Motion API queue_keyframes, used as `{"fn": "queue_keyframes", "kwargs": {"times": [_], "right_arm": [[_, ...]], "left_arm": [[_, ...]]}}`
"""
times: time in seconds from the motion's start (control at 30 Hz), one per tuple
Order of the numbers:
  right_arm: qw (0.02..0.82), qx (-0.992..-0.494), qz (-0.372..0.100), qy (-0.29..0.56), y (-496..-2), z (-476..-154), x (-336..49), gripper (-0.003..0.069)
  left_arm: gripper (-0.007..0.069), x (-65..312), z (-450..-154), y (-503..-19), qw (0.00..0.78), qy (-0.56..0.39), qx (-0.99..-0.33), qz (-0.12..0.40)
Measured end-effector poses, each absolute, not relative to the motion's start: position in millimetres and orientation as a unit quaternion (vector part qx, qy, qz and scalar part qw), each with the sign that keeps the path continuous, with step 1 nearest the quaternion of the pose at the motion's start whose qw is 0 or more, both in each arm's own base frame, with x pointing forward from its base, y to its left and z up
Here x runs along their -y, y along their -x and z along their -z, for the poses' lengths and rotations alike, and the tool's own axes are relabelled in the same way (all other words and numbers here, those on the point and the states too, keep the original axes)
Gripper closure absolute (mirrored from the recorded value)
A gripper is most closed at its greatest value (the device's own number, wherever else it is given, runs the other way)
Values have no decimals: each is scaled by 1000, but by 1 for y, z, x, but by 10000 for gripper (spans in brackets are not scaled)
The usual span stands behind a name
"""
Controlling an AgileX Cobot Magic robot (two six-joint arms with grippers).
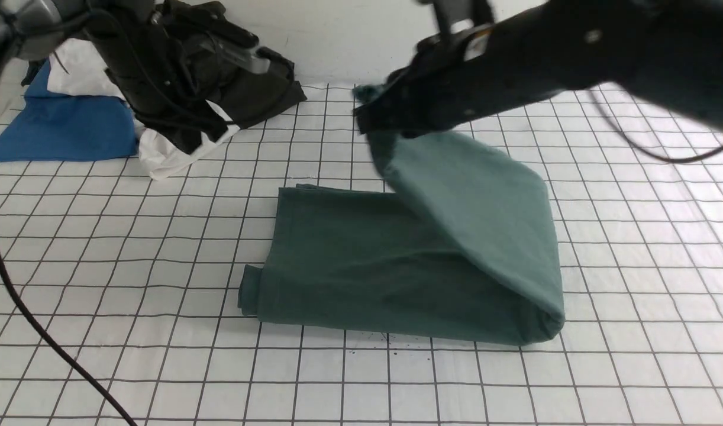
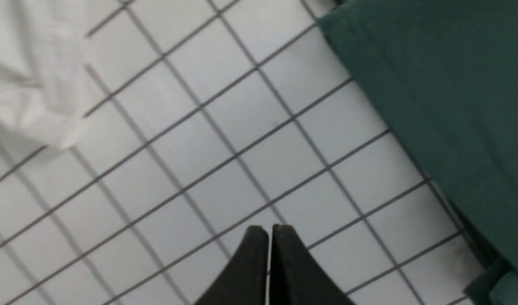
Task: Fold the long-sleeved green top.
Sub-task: Use the right arm to drag the right edge of the fabric to the left and folds it over the left edge
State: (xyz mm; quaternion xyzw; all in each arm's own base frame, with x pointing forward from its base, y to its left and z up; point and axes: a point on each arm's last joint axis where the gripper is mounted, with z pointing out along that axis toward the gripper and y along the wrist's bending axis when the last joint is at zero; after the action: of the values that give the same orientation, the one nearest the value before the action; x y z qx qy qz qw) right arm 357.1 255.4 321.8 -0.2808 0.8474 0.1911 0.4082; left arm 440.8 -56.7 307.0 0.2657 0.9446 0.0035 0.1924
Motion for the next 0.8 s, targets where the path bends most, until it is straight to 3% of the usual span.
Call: {"fn": "queue_keyframes", "kwargs": {"times": [0.17, 0.27, 0.33, 0.37, 0.43, 0.53, 0.67, 0.7, 0.8], "right_arm": [[373, -853, -212, 296, -373, -281, -299, 618], [344, -858, -213, 315, -381, -263, -314, 502], [334, -858, -212, 327, -382, -267, -316, 394], [336, -857, -212, 329, -383, -270, -317, 384], [331, -853, -196, 352, -381, -289, -313, 270], [316, -857, -151, 378, -381, -307, -298, 216], [267, -877, -75, 392, -386, -310, -267, 221], [246, -889, -36, 386, -394, -307, -246, 240], [219, -911, 2, 349, -409, -292, -209, 302]], "left_arm": [[632, 29, -349, -423, 237, -217, -947, -15], [632, 22, -368, -413, 259, -201, -945, -4], [632, 26, -372, -411, 266, -199, -943, 17], [632, 26, -372, -410, 266, -199, -943, 20], [632, 38, -373, -409, 271, -207, -938, 61], [632, 59, -374, -407, 275, -235, -927, 98], [632, 91, -370, -401, 267, -282, -914, 119], [632, 107, -361, -398, 252, -302, -911, 126], [632, 132, -333, -396, 208, -328, -911, 137]]}}
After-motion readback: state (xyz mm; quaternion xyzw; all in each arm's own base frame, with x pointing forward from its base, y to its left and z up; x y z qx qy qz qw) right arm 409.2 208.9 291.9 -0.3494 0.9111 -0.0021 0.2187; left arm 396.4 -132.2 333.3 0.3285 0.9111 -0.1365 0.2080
